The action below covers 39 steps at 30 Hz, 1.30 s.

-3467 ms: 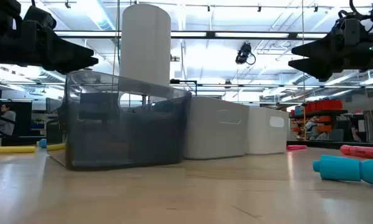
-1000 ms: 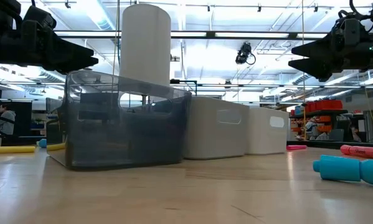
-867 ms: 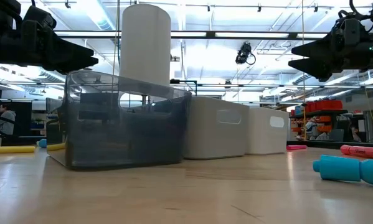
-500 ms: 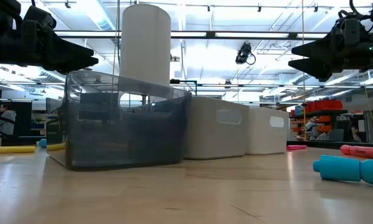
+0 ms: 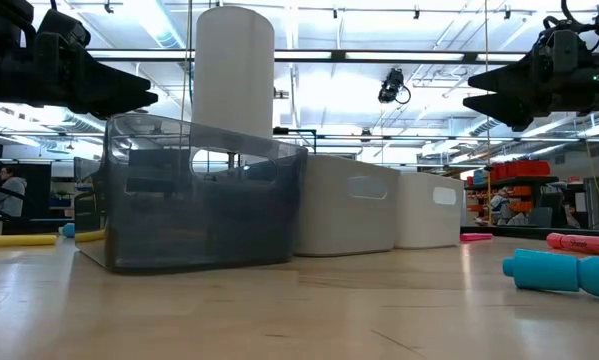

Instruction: Pick & Place Markers

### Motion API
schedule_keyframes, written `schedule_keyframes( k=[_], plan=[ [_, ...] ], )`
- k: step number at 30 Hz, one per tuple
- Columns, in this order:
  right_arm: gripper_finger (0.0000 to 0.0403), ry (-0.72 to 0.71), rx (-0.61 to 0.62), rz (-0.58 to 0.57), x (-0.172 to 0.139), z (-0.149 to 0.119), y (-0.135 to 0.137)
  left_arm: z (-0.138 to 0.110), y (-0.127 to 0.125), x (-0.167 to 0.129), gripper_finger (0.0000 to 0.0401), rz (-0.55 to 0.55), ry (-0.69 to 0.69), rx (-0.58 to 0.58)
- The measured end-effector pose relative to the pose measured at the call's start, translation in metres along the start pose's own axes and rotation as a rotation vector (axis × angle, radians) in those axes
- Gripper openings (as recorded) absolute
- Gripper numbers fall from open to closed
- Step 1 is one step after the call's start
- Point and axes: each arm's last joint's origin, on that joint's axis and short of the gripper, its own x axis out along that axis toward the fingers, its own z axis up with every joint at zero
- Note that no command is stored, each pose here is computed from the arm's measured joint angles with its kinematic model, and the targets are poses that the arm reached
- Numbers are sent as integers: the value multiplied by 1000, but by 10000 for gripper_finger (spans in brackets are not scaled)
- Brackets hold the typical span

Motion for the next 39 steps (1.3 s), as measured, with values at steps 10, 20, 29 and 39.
schedule_keyframes(
  k=[10, 20, 29, 39],
  plan=[
    [302, 0, 0, 0, 0, 0, 0, 1, 0, 0, 305, 1, -7, -2],
    [302, 0, 0, 0, 0, 0, 0, 14, 2, -2, 305, 8, -46, -10],
    [302, 0, 0, 0, 0, 0, 0, 54, 8, -13, 305, 12, -83, -19],
    [302, 0, 0, 0, 0, 0, 0, 89, 14, -26, 305, 5, -21, -84]
  ],
)
